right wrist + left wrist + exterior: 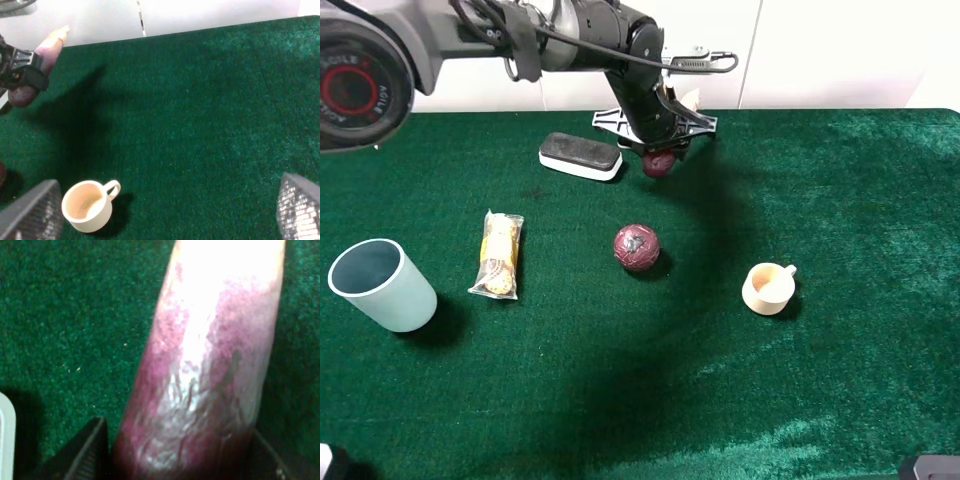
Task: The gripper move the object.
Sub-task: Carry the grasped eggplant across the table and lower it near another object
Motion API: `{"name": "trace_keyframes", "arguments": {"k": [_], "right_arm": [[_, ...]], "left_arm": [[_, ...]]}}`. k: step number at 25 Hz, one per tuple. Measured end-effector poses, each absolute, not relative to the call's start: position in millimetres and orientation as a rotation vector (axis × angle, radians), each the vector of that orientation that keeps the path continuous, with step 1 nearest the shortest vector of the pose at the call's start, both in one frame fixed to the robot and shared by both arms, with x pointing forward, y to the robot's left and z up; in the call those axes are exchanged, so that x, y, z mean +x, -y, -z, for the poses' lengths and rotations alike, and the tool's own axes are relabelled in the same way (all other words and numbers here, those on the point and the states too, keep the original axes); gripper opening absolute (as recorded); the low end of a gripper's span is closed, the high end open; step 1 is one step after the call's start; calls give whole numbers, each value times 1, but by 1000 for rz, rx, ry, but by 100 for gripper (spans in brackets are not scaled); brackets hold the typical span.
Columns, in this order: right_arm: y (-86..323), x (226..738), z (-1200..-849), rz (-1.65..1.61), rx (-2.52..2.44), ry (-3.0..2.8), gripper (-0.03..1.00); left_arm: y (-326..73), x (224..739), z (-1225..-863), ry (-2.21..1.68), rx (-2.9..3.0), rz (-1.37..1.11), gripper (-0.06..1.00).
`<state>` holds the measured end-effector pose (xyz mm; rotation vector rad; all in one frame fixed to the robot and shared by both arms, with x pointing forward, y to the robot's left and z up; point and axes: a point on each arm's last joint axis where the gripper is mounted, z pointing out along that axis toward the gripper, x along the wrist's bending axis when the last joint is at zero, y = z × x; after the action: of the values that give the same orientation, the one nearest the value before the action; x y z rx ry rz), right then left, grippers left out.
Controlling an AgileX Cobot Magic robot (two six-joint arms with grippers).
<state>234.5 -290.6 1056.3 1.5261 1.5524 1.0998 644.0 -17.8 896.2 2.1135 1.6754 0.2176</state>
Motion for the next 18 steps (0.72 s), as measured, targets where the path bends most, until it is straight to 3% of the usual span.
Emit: {"name": "trace_keyframes", "arguments": {"k": [18], "right_arm": [[290,234,-1056,-1102,1527,-1553,65]], "left_arm": [[13,642,-893,-1852,2036,-207,55]]}}
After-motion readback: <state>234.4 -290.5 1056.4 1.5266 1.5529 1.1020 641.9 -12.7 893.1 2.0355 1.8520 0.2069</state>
